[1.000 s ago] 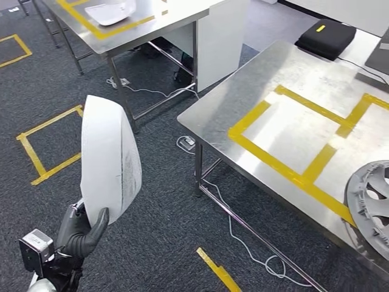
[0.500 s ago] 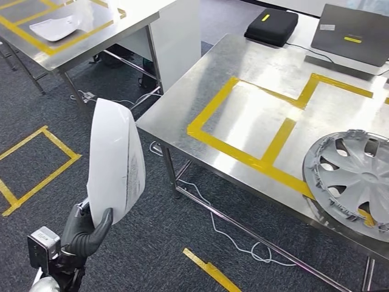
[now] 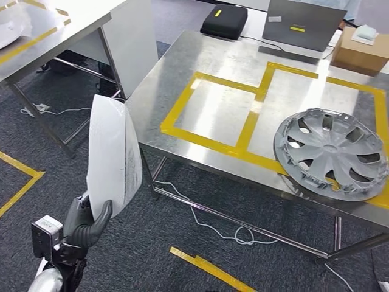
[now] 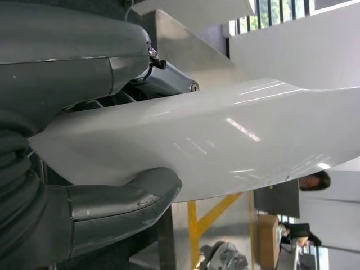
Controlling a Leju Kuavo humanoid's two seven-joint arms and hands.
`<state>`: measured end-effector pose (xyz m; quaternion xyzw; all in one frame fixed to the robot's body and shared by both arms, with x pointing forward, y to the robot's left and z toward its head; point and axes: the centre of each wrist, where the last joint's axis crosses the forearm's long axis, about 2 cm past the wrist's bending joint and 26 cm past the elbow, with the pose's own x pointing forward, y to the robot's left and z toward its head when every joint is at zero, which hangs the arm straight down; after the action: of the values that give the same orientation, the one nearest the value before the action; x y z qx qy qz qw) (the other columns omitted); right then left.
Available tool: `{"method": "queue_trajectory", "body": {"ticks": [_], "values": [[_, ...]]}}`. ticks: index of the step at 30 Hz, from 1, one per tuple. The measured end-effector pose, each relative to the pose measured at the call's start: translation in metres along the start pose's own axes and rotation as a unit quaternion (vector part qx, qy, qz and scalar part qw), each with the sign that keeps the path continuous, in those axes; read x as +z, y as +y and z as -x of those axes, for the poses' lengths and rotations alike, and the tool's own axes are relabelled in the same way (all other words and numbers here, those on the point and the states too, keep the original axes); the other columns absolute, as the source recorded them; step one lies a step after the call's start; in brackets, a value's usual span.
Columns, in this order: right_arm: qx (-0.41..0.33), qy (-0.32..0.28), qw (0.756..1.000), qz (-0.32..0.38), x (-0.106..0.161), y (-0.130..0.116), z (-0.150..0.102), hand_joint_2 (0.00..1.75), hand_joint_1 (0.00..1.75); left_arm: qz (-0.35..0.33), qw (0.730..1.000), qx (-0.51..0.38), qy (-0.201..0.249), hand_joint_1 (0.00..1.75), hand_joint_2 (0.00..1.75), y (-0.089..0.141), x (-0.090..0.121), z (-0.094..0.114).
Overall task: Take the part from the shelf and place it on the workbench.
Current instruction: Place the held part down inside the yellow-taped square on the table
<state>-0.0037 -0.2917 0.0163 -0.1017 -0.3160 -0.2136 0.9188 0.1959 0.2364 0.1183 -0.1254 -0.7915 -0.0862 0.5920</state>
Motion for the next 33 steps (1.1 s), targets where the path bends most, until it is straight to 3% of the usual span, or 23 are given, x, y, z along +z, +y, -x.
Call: {"method": "queue_trajectory", "body": {"ticks": [33], "values": [[0.037, 0.019, 0.999, -0.033, -0.002, 0.002, 0.008, 1.75, 0.0, -0.023, 1.0, 0.007, 0.009, 1.75, 1.75, 0.001, -0.017, 0.001]]}}
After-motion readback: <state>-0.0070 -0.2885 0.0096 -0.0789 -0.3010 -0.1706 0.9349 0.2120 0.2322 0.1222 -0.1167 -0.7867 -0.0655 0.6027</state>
